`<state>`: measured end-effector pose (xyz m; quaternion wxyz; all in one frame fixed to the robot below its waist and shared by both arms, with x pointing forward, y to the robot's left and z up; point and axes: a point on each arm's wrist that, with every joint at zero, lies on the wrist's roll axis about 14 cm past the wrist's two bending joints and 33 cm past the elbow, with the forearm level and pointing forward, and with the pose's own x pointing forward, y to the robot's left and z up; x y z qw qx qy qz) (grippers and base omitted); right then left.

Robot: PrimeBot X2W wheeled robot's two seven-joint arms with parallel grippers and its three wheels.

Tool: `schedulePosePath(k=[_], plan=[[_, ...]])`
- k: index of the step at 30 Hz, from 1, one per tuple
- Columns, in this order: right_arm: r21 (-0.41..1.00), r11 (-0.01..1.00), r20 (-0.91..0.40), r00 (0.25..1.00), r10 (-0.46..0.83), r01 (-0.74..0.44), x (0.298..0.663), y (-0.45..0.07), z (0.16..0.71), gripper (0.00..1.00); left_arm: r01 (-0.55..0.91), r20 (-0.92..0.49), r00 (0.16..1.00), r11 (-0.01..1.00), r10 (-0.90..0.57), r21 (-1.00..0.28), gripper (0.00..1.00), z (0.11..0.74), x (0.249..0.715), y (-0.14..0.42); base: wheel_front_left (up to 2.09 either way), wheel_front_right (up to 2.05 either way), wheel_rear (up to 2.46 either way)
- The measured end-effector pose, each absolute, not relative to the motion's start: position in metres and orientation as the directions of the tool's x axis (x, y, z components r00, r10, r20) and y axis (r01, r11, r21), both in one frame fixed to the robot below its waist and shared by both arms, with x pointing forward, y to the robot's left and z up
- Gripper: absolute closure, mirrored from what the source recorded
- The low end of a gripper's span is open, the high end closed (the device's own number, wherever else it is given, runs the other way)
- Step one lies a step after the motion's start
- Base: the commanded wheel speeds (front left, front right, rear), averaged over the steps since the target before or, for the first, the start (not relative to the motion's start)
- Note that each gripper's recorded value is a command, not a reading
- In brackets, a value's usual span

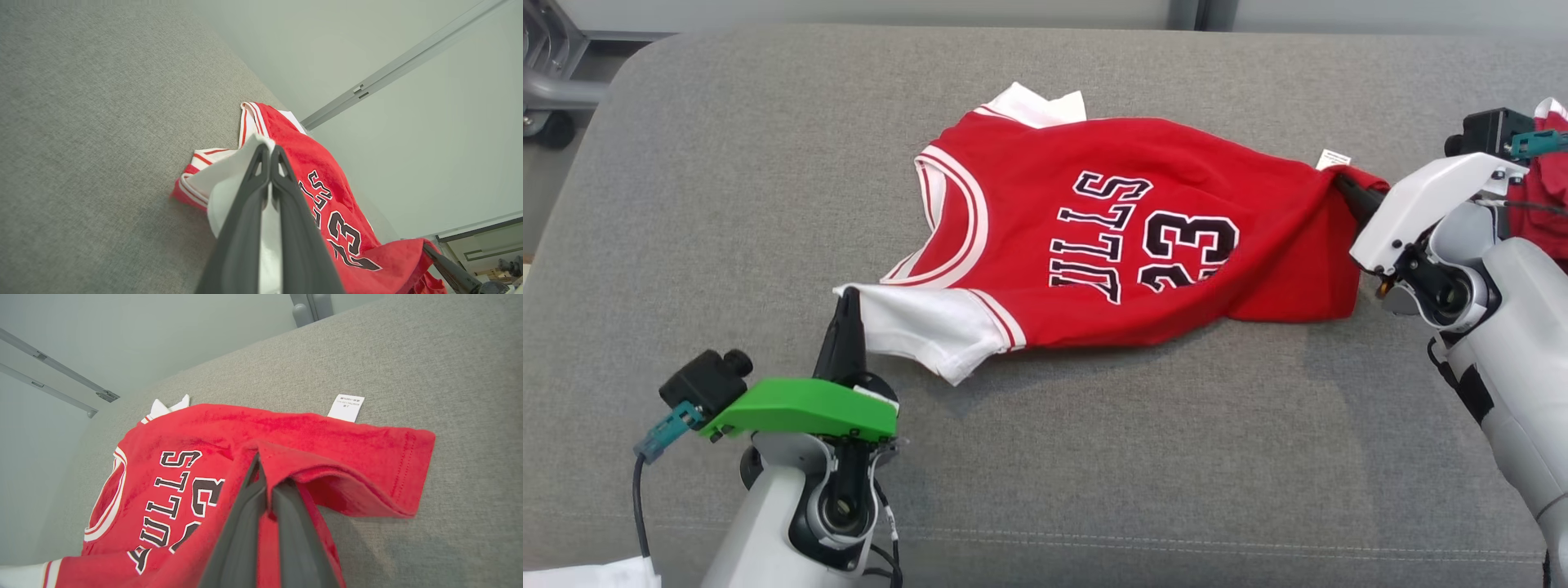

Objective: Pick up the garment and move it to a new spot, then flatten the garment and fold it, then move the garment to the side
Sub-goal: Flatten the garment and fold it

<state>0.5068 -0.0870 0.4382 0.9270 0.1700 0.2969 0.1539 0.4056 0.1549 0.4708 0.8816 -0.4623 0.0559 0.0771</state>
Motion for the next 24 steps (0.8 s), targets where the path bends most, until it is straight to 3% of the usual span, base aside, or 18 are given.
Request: schedulePosePath(k=[1, 2, 10, 19, 24], plan=[[0.405, 0.895, -0.493, 0.78, 0.384, -0.184, 0.51, -0.085, 0.438, 0.52, -0.183, -0.163, 0.983, 0.563, 0.086, -0.806, 1.0, 0.473, 0.409, 0.156, 0.0, 0.0, 0.0], [0.402, 0.897, -0.496, 0.781, 0.38, -0.182, 0.512, -0.085, 0.436, 0.02, -0.178, -0.155, 0.984, 0.566, 0.089, -0.805, 1.0, 0.475, 0.412, 0.156, 0.0, 0.0, 0.0], [0.346, 0.906, -0.487, 0.78, 0.394, -0.242, 0.51, -0.084, 0.427, 0.0, -0.161, -0.133, 0.987, 0.58, 0.091, -0.799, 1.0, 0.479, 0.427, 0.156, 0.0, 0.0, 0.0], [0.266, 0.92, -0.303, 0.881, 0.364, -0.289, 0.521, -0.121, 0.465, 0.0, -0.143, -0.13, 0.989, 0.612, 0.065, -0.778, 1.0, 0.476, 0.438, 0.145, 0.0, 0.0, 0.0], [0.233, 0.931, -0.26, 0.904, 0.339, -0.282, 0.501, -0.136, 0.459, 0.0, -0.111, -0.085, 0.994, 0.652, 0.071, -0.75, 1.0, 0.487, 0.448, 0.145, 0.0, 0.0, 0.0]])
